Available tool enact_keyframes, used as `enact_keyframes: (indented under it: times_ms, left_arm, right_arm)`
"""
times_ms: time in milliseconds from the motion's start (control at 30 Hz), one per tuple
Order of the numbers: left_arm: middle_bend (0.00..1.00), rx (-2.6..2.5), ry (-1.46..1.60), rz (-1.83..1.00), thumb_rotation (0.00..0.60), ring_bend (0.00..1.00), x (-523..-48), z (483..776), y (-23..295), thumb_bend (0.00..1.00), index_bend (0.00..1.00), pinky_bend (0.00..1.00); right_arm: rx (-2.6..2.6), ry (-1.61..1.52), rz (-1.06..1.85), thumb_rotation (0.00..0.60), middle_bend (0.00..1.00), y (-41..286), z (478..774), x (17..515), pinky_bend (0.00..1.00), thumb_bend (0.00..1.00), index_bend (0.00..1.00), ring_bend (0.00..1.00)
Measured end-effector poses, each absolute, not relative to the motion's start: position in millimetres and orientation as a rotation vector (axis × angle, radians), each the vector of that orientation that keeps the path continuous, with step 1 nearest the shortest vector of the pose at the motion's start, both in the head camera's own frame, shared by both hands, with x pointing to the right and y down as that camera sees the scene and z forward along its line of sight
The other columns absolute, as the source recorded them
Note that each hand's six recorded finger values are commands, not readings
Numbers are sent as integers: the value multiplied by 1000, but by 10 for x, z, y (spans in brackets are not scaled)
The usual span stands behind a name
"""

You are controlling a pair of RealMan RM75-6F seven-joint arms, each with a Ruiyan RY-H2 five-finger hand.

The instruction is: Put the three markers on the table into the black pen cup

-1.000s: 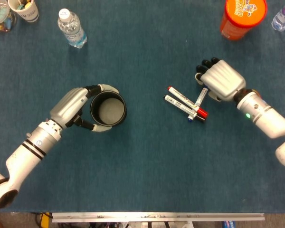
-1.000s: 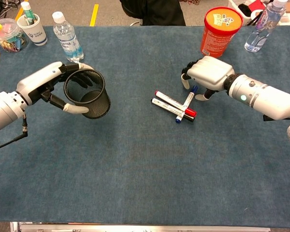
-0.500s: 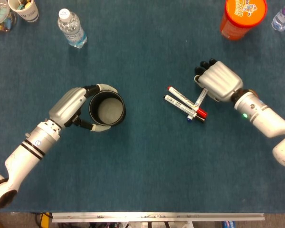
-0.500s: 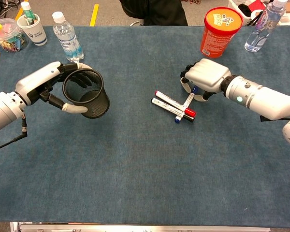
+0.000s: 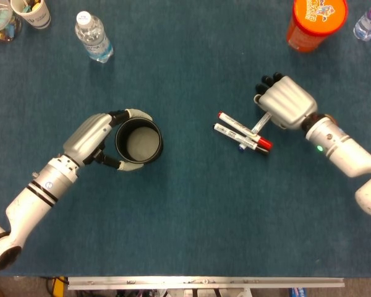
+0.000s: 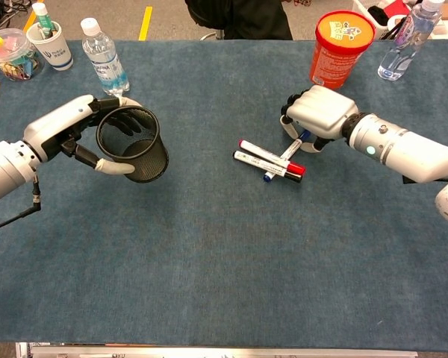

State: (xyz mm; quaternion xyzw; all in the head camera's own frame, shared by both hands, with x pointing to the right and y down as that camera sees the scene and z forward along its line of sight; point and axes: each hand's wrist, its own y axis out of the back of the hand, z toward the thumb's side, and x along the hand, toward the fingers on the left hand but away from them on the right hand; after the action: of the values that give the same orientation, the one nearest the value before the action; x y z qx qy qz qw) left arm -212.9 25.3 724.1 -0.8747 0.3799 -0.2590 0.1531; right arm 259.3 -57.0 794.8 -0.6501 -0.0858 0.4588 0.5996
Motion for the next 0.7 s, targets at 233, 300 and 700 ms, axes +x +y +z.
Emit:
enact_keyframes:
  times_ms: [233,300,700]
  left_arm:
    - [379,-2506,1069,-751,600,347,-2067,7244,182,151,285,292]
    - [379,-2507,1059,-750,600,347,-2027,7246,167,151,285,291]
    - [380,-2518,1005,-751,600,347,-1771,7306,129,151,285,291]
  right_arm:
    - [-1456,-238,1028,600,387,-740,7657,2749,312,315,660,234]
    - [-1440,-238,1018,600,387,-781,7558,2796,311,315,660,234]
    - [-1365,-270,926,600,396,-899,6918,2864,307,315,671,234]
